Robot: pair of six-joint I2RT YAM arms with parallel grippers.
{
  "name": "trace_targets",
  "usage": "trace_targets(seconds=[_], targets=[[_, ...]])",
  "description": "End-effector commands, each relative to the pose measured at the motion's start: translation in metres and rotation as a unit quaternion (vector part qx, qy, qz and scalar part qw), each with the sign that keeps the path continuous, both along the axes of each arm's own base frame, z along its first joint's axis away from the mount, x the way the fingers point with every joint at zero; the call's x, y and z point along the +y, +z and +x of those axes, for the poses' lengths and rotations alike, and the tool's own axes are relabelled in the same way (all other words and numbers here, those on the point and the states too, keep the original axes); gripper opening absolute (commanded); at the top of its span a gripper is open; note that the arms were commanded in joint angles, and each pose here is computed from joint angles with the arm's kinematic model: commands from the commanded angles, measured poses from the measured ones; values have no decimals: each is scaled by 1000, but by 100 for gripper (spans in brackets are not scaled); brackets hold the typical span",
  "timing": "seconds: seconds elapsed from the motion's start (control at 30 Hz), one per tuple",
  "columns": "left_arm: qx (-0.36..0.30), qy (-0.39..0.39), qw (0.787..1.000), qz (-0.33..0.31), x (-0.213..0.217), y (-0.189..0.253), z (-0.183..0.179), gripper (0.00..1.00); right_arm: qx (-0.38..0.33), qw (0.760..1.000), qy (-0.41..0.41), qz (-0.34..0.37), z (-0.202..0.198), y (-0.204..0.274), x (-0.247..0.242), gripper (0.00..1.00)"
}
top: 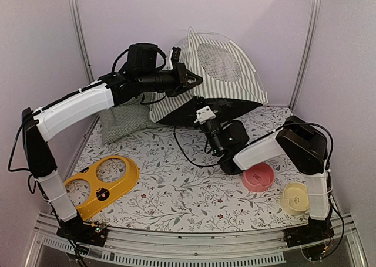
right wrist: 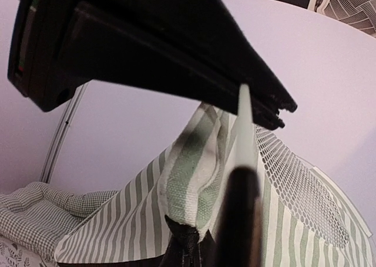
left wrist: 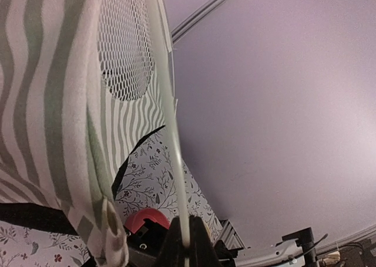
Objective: Set up the pet tent
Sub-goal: Insert the tent pole into the pole socket of the pet tent.
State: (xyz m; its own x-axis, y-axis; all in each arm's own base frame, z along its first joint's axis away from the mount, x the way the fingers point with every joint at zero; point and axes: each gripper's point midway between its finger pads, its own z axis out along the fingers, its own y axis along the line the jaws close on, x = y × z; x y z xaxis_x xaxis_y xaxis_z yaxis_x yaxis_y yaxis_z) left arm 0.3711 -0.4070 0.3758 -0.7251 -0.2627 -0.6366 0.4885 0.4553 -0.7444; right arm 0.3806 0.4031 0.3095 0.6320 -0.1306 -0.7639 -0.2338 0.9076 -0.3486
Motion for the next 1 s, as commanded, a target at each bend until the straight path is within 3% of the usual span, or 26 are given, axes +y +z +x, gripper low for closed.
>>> trace_targets(seconds=[0.0,0.27,0.97], targets=[[-94,60,993,-48,23,57,23,0,-20,998,40,33,-34,8,-6,0],[-148,140,978,-42,49,76,45,0,2,998,48,32,-48,-11,-14,0],[-227,187,949,-116,94,126,45,0,46,997,64,9,-62,-49,-18,0]])
